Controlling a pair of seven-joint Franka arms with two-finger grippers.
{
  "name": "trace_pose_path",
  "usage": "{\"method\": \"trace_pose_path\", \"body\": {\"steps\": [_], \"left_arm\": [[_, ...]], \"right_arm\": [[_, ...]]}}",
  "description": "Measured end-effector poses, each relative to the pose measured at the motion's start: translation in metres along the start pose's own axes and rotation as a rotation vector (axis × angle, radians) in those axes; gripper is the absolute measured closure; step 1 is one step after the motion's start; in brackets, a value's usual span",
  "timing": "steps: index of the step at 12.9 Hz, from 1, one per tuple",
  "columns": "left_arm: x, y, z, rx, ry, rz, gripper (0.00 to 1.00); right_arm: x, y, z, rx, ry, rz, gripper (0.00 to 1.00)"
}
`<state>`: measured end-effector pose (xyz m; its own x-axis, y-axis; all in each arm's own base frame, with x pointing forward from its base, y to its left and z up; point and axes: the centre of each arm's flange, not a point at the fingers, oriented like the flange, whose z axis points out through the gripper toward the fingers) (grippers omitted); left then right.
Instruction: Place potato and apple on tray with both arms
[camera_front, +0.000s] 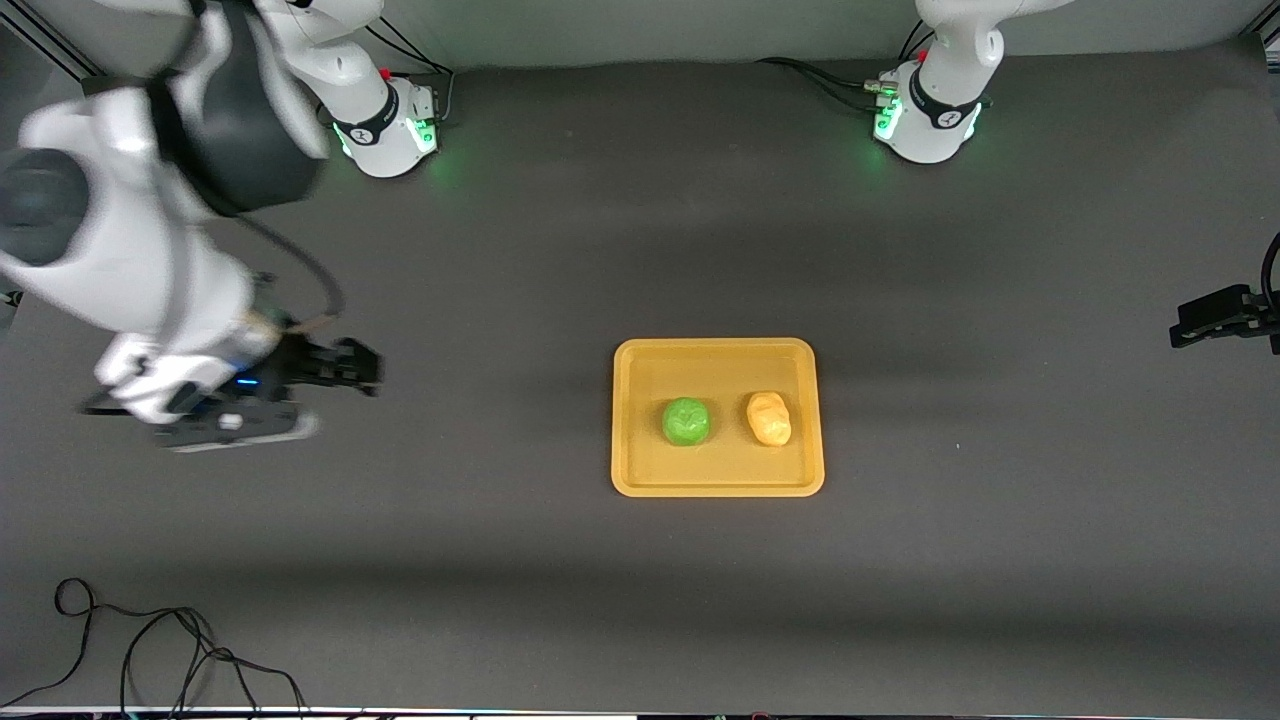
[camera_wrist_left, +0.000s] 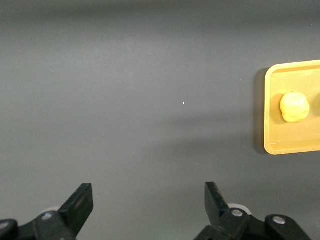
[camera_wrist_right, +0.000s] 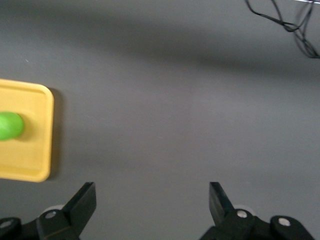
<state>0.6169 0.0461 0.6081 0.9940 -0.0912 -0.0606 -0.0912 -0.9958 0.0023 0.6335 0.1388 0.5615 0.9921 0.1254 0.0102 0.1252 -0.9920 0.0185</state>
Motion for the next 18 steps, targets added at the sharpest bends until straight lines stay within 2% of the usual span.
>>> {"method": "trace_pose_path", "body": {"steps": [2,10,14,18], "left_arm": [[0.0,0.0,0.0,0.0,0.0,0.0,0.01],[0.0,0.0,0.0,0.0,0.0,0.0,0.01],[0.0,0.0,0.0,0.0,0.0,0.0,0.01],[0.0,0.0,0.0,0.0,0.0,0.0,0.01]], "right_arm": [[-0.013,0.046,-0.007,0.007,-0.004,0.001,0.0],[-0.069,0.141,-0.02,0.019,-0.017,0.124,0.0],[-0.08,0.172,-0.025,0.019,-0.011,0.144,0.0],[-0.081,0.173,-0.024,0.019,-0.011,0.152,0.0]]}}
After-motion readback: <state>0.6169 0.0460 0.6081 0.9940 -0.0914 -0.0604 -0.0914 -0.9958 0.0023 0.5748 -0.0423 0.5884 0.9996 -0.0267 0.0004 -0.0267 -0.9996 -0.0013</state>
